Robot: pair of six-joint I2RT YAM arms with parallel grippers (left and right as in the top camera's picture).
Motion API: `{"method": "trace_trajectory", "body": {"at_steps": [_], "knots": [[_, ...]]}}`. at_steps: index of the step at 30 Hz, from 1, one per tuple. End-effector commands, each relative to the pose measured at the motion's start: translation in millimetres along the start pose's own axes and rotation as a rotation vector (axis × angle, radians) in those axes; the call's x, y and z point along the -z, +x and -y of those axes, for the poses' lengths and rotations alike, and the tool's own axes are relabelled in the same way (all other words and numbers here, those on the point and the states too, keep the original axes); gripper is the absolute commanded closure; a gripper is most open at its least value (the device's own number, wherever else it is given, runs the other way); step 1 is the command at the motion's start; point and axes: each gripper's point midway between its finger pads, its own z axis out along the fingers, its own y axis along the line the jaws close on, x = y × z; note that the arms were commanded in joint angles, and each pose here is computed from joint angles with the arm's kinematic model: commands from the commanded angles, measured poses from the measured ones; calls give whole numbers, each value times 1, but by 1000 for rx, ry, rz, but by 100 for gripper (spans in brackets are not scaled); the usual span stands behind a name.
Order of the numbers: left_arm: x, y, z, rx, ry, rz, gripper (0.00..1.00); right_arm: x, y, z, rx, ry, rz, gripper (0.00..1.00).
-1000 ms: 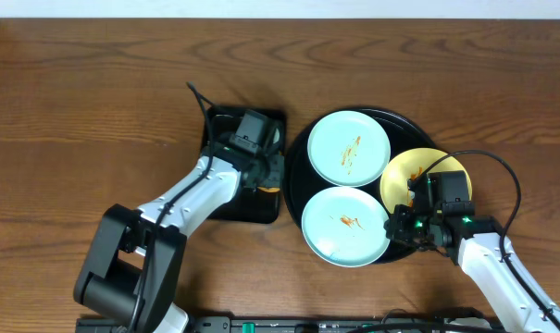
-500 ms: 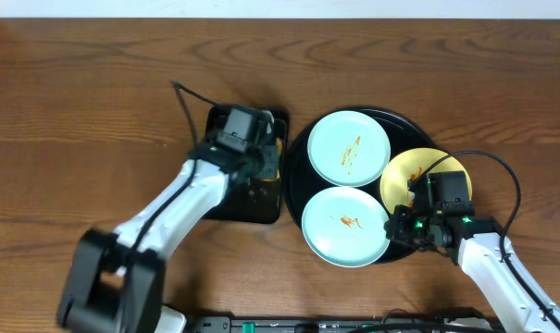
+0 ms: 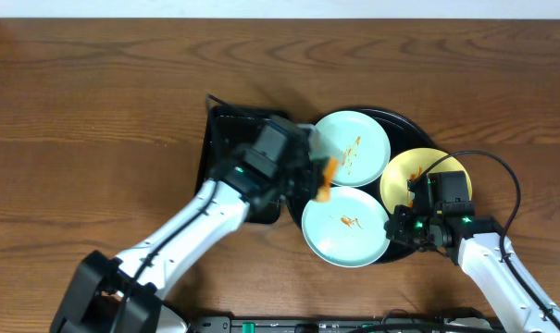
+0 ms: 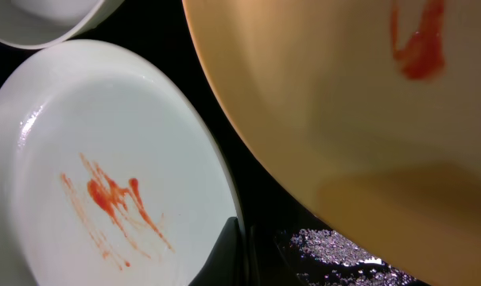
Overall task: Clean dirty plates on tray and stack at the side
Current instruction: 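Scrub the front pale green plate with the sponge in the left gripper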
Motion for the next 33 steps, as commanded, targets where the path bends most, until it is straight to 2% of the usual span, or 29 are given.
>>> {"method": "trace_trajectory", "body": {"at_steps": [1,8,14,20,22,29,33], "knots": [[-15,19,25,143,49,-64,92,-1,2,-1,3,3,-7,99],[-53,44,59,233,105,-119,93,-1,2,-1,3,3,-7,99],[-85,70,66,271,99,-180,92,-1,2,-1,2,2,-7,99],[-106,96,53,296,55,-265,92,-1,3,-2,3,-7,-11,99],[-104,99,38,329,3,-283,92,-1,3,-2,2,-7,-11,99],[-90,87,-8,431,-102,-294,92,-1,3,-2,3,-7,-12,99],[-80,73,-14,367,-88,-263,93,-1,3,-2,2,-7,-12,99]]}}
